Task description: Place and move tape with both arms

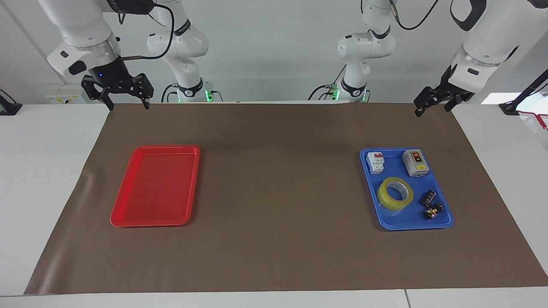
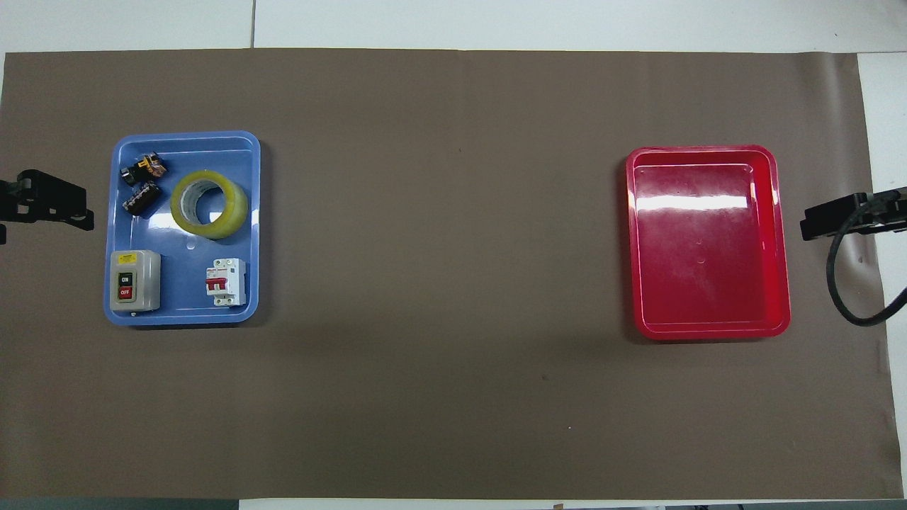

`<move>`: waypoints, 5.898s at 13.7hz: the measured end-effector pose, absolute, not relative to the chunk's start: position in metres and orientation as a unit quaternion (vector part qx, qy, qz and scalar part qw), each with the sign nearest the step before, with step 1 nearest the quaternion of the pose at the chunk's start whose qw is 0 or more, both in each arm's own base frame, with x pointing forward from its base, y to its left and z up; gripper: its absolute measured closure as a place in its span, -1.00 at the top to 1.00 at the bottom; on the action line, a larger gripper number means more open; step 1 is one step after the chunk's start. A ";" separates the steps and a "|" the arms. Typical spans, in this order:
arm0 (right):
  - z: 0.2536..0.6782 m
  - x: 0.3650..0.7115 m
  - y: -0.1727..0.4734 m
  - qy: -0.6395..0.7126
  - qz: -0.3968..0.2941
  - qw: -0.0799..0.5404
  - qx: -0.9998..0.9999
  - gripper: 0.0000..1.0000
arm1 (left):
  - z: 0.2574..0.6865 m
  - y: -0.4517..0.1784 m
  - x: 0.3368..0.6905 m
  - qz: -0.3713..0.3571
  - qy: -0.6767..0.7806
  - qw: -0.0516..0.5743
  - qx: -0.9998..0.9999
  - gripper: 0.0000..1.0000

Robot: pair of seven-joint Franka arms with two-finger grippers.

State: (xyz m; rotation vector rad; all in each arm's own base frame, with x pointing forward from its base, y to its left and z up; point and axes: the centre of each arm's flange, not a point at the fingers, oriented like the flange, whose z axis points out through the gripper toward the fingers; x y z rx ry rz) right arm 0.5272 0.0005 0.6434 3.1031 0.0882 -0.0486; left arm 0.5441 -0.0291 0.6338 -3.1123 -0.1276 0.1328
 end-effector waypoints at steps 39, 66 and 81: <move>0.643 0.527 0.005 0.009 -0.015 0.011 1.000 1.00 | 0.318 0.001 0.611 -0.068 -0.039 -0.006 -0.997 0.80; 0.642 0.527 0.004 0.008 -0.017 0.011 1.000 1.00 | 0.323 -0.418 0.494 -0.058 -0.090 0.014 -0.994 -0.59; 0.601 0.546 0.087 0.041 -0.005 -0.008 0.999 1.00 | 0.431 -0.302 0.540 -0.088 -0.073 0.022 -0.993 1.00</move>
